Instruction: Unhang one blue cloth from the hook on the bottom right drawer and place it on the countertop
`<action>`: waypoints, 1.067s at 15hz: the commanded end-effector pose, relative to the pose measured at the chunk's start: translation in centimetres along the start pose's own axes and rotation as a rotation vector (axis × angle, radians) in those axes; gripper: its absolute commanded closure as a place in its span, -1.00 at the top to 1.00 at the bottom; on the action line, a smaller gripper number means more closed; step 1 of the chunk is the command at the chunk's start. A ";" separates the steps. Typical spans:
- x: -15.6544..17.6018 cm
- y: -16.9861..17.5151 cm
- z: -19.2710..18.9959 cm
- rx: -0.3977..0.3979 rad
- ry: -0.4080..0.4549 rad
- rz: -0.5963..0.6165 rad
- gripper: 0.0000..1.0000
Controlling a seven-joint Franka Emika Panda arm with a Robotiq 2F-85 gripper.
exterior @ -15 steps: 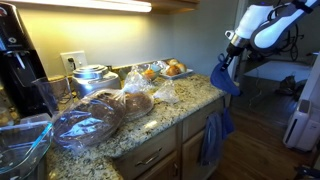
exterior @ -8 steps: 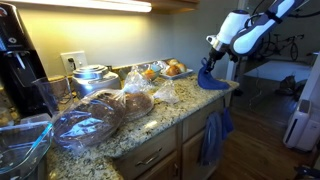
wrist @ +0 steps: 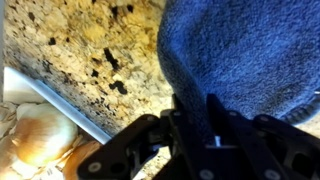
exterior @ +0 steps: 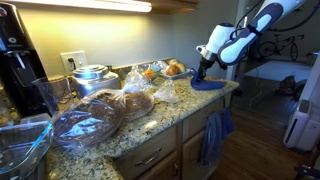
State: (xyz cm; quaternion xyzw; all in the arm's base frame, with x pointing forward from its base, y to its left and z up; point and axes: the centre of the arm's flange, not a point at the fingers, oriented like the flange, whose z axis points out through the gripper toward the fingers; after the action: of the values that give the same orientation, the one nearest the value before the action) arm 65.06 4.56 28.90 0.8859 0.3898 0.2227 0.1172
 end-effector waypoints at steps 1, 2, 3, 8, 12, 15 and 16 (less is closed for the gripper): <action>-0.1 -0.7 -0.8 0.006 -0.042 -0.018 0.24; -0.2 -1.0 -1.0 0.000 -0.050 -0.012 0.39; -0.3 -1.3 -1.4 0.000 -0.061 -0.008 0.50; -0.8 -2.7 -2.9 -0.032 -0.101 0.019 0.99; -1.0 -3.7 -4.5 -0.061 -0.130 0.063 1.00; -1.0 -4.3 -5.5 -0.064 -0.176 0.111 1.00; -1.1 -4.5 -5.9 -0.059 -0.188 0.123 1.00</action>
State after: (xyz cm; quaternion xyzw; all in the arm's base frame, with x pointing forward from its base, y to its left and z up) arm 61.71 6.50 30.34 0.9111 0.3376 0.1780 0.1558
